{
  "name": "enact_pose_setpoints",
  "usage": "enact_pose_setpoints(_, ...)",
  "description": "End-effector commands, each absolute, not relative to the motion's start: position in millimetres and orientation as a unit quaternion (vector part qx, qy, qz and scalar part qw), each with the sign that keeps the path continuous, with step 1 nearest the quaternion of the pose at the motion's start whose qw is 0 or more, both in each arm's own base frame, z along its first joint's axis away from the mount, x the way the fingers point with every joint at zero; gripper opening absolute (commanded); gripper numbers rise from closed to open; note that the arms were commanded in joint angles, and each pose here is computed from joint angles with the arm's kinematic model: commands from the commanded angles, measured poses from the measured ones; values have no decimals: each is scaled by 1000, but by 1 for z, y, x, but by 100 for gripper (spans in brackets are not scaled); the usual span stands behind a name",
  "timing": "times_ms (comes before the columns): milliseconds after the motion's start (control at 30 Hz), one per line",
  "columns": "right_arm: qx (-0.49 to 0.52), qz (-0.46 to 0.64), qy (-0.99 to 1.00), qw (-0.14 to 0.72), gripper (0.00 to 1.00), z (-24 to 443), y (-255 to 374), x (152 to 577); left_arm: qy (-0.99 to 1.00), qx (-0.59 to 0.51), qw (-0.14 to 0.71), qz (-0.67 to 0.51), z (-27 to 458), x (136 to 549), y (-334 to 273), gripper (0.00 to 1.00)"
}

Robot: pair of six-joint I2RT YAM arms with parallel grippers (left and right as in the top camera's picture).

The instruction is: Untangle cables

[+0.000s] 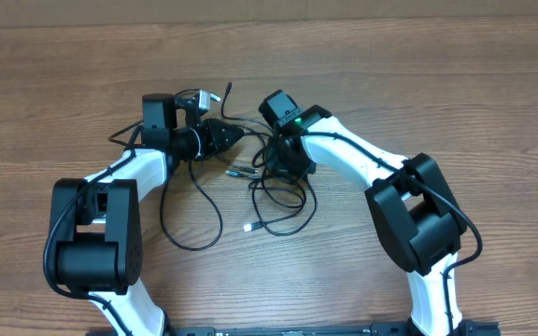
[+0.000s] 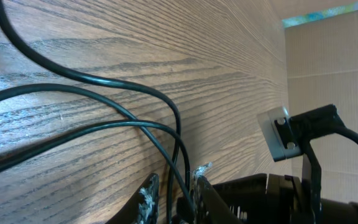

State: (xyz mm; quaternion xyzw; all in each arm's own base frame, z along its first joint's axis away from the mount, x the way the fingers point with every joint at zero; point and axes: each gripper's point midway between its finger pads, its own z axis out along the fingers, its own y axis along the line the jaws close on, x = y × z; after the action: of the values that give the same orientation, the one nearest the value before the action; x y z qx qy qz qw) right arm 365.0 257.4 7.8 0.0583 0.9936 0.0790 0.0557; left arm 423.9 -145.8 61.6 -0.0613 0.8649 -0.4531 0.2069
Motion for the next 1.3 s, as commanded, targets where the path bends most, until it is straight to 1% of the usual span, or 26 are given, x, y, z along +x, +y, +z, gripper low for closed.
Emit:
enact_pose_setpoints(0, 76, 78, 992, 62, 25, 7, 248, 376, 862, -53, 225, -450, 72, 427, -143, 20)
enact_pose_setpoints(200, 86, 65, 991, 78, 26, 7, 225, 393, 862, -53, 226, -450, 72, 427, -143, 21)
enact_pose_setpoints(300, 88, 42, 991, 93, 25, 7, 209, 401, 862, -53, 226, -450, 72, 427, -143, 21)
enact_pose_setpoints(500, 107, -109, 977, 150, 25, 15, 145, 415, 863, -55, 227, -447, 72, 428, -142, 21)
enact_pose_setpoints(633, 115, -157, 968, 160, 25, 20, 121, 417, 867, -60, 231, -438, 70, 430, -139, 21)
enact_pose_setpoints(767, 127, -159, 967, 154, 26, 19, 110, 418, 867, -59, 231, -439, 70, 430, -139, 20)
enact_pose_setpoints(833, 134, -162, 966, 149, 28, 19, 102, 419, 866, -59, 230, -439, 70, 430, -139, 20)
enact_pose_setpoints(933, 148, -170, 965, 136, 28, 26, 87, 419, 865, -58, 229, -442, 70, 429, -140, 20)
enact_pose_setpoints(1033, 157, -163, 967, 117, 22, 43, 82, 420, 865, -57, 229, -442, 71, 429, -140, 22)
enact_pose_setpoints(1167, 152, -123, 977, 86, 21, 73, 90, 420, 866, -56, 230, -441, 73, 428, -140, 25)
enact_pose_setpoints(1267, 136, -69, 986, 64, 21, 94, 101, 422, 868, -43, 237, -434, 81, 425, -139, 27)
